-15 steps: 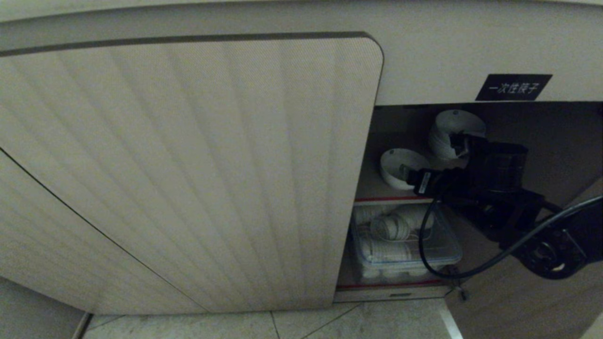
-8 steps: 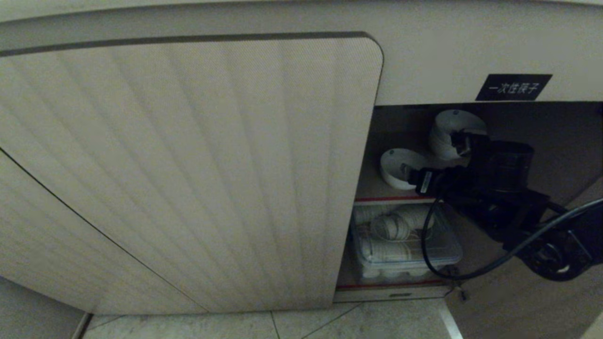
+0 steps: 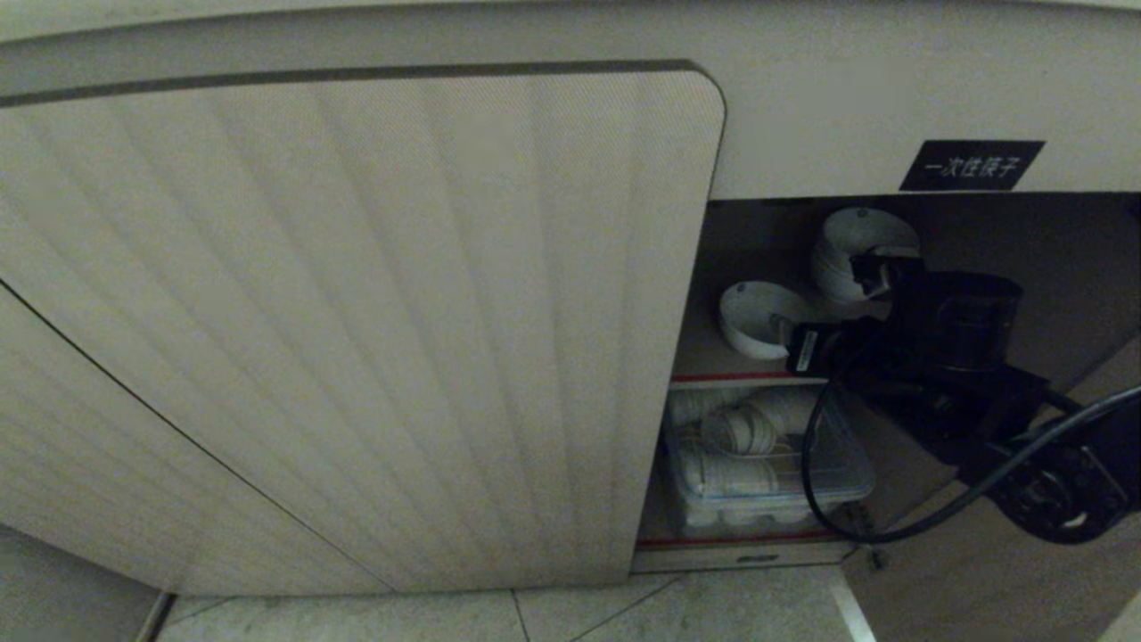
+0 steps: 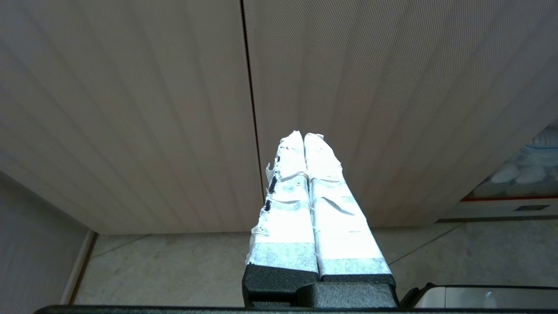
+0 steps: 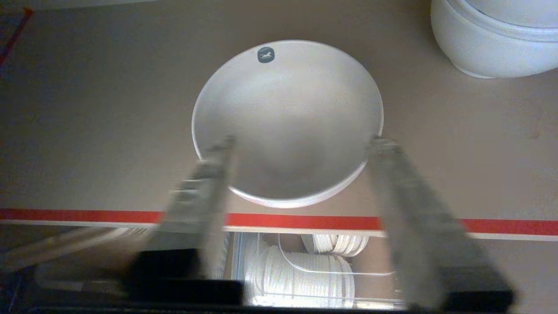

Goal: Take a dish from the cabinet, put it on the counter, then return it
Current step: Close the cabinet door

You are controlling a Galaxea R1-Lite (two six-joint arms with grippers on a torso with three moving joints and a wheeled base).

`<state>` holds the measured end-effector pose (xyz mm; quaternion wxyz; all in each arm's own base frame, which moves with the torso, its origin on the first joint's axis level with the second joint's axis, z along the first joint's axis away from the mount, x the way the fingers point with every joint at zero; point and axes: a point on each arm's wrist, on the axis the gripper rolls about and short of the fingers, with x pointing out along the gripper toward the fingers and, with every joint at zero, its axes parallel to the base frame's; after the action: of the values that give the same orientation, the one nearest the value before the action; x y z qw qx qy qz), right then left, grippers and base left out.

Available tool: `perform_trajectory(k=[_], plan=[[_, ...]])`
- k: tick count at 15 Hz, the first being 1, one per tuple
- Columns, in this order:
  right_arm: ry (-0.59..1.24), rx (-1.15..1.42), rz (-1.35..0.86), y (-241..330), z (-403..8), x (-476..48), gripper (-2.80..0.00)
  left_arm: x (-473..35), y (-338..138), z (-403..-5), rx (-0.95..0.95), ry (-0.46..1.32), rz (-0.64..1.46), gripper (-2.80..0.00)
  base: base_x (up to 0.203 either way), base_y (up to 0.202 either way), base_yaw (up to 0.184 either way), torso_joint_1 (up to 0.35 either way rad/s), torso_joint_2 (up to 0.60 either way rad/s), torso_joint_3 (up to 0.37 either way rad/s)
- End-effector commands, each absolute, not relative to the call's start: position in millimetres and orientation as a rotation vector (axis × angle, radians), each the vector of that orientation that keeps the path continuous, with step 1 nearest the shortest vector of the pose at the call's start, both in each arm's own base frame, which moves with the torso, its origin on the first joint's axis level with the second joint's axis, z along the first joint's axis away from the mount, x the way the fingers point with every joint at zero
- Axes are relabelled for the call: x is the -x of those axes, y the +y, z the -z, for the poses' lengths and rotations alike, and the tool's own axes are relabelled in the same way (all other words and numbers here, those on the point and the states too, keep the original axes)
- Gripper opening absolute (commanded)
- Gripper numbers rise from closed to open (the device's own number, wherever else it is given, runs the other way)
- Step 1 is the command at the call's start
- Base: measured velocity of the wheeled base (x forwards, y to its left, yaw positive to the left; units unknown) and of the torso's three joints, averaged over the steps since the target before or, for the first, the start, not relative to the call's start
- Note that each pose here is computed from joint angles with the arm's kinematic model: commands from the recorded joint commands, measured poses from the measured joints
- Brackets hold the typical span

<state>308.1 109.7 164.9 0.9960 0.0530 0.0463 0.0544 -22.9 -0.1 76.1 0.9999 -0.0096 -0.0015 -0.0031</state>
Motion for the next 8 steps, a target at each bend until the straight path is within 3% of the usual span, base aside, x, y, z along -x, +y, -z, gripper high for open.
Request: perform_trajectory(k=[1,8], plan=[[0.085,-0.109,-0.108,109.9,-166.0,-308.4,-2.80,22.9,-0.1,-76.1,0.020,-0.003,0.008,-2.80,0.000,0.000,0.000,0.000,0.00,0.000],[0.081,-0.112,-0.107,108.3,-168.2,-305.6,-2.80,22.9,-0.1,-76.1,0.020,-0.003,0.006,-2.80,0.000,0.000,0.000,0.000,0.00,0.000]])
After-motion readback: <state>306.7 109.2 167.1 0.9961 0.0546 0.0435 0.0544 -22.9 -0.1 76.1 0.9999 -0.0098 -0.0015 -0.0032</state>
